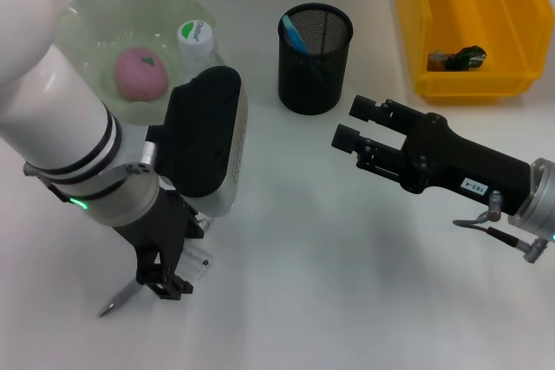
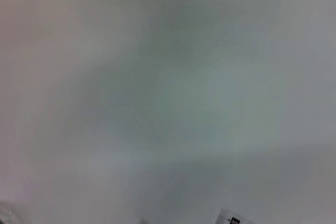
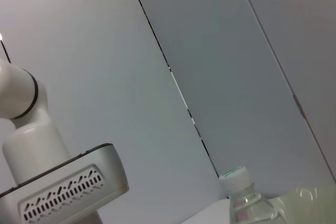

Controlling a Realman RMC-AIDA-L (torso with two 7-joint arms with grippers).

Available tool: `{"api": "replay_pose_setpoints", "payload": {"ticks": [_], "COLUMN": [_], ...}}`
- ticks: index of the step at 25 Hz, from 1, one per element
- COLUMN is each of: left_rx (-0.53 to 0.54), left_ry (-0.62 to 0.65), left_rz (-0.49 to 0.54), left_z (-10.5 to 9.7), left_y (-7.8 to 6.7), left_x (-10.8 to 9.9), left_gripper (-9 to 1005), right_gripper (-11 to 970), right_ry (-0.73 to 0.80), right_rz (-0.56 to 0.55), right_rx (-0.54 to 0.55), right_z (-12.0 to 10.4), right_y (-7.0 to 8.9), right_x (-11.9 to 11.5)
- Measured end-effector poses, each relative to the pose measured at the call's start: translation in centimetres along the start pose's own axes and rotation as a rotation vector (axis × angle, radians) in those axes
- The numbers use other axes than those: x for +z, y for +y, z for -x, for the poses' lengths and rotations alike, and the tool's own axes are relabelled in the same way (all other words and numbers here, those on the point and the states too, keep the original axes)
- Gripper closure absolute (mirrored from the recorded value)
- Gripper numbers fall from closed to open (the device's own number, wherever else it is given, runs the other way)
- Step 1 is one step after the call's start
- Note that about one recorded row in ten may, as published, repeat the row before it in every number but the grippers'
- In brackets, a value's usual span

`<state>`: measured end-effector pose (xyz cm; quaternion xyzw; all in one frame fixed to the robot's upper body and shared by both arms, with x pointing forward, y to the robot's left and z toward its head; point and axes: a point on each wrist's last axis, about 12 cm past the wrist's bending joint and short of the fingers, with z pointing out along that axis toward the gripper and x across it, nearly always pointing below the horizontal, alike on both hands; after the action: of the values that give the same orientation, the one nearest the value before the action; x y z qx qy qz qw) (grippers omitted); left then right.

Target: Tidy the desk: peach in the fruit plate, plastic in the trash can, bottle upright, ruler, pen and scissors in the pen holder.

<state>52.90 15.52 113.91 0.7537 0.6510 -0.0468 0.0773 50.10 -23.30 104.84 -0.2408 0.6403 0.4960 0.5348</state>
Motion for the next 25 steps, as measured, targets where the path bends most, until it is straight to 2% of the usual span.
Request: {"api": "replay_pose_setpoints", "payload": {"ticks": [25], "left_rx": [0.017], "left_ry": [0.019], "left_rz": [0.020], "left_z": [0.47], "left_y": [0.13], "left_x": [0.43], "left_gripper": [318], "right_gripper": [276], "right_ry": [-0.012], "right_rz": [-0.009], "right_rx": [0.021], "right_z": [-0.21], "right_y": [0.12], "right_x": [-0.14]}}
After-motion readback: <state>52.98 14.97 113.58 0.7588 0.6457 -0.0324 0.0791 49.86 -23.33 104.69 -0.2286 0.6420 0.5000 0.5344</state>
